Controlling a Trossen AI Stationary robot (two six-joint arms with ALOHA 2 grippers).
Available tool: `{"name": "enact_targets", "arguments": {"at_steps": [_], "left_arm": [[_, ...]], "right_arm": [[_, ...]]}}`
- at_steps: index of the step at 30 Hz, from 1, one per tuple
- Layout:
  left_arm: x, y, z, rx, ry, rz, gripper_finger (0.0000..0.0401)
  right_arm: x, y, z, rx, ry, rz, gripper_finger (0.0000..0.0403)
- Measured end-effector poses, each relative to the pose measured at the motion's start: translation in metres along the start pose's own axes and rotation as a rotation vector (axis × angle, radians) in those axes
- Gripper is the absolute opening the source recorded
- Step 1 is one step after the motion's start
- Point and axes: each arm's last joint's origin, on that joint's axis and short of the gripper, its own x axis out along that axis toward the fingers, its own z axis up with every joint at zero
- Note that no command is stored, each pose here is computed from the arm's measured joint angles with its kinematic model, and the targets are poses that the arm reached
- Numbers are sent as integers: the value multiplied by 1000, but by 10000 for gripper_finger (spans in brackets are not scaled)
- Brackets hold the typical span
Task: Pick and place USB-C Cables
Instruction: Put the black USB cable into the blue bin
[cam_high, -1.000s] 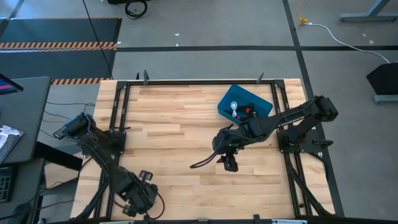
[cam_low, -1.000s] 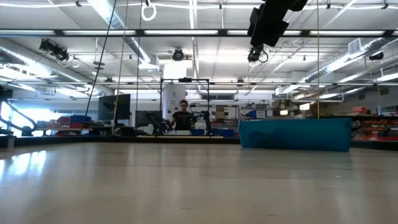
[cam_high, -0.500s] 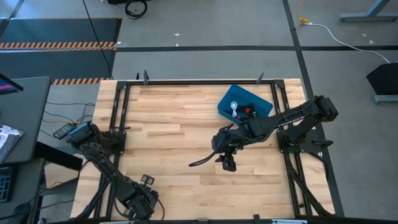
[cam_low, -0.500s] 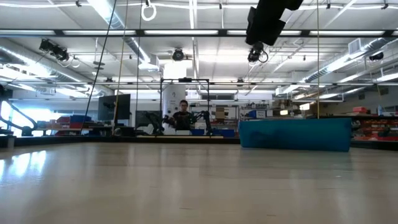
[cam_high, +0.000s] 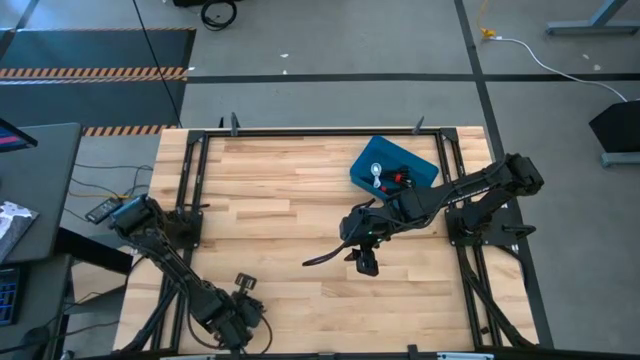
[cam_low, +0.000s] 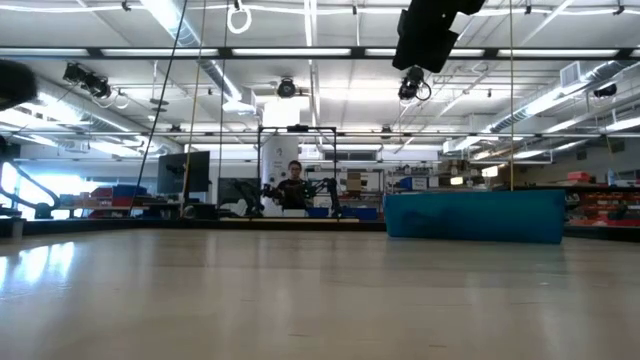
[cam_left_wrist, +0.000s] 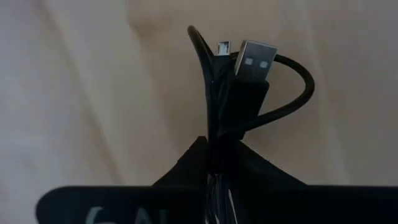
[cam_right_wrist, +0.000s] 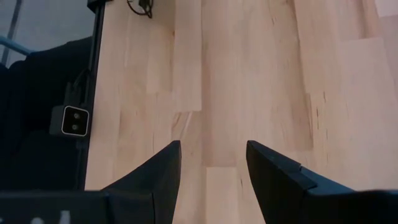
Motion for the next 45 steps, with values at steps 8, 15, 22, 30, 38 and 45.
{"name": "enact_targets", "arguments": {"at_steps": [8,15,22,30,38,45], "left_arm": [[6,30,20,-44,-87,126,42],[-7,67,33,-104,-171,238,42],[-60,105,55,-119,-496,302,42],[-110,142,65,-155,-773,349,45],[-117,169,63,-230,-788,396,49],[-120,172,67,-227,-837,371,51]], "right_arm": [[0,2,-1,-5,5,9,188],[0,5,-2,-31,16,36,188],[1,11,1,-158,-44,33,188],[-1,26,15,-391,-261,-41,187],[-8,44,24,-604,-471,-244,187],[-10,45,28,-592,-519,-327,187]]}}
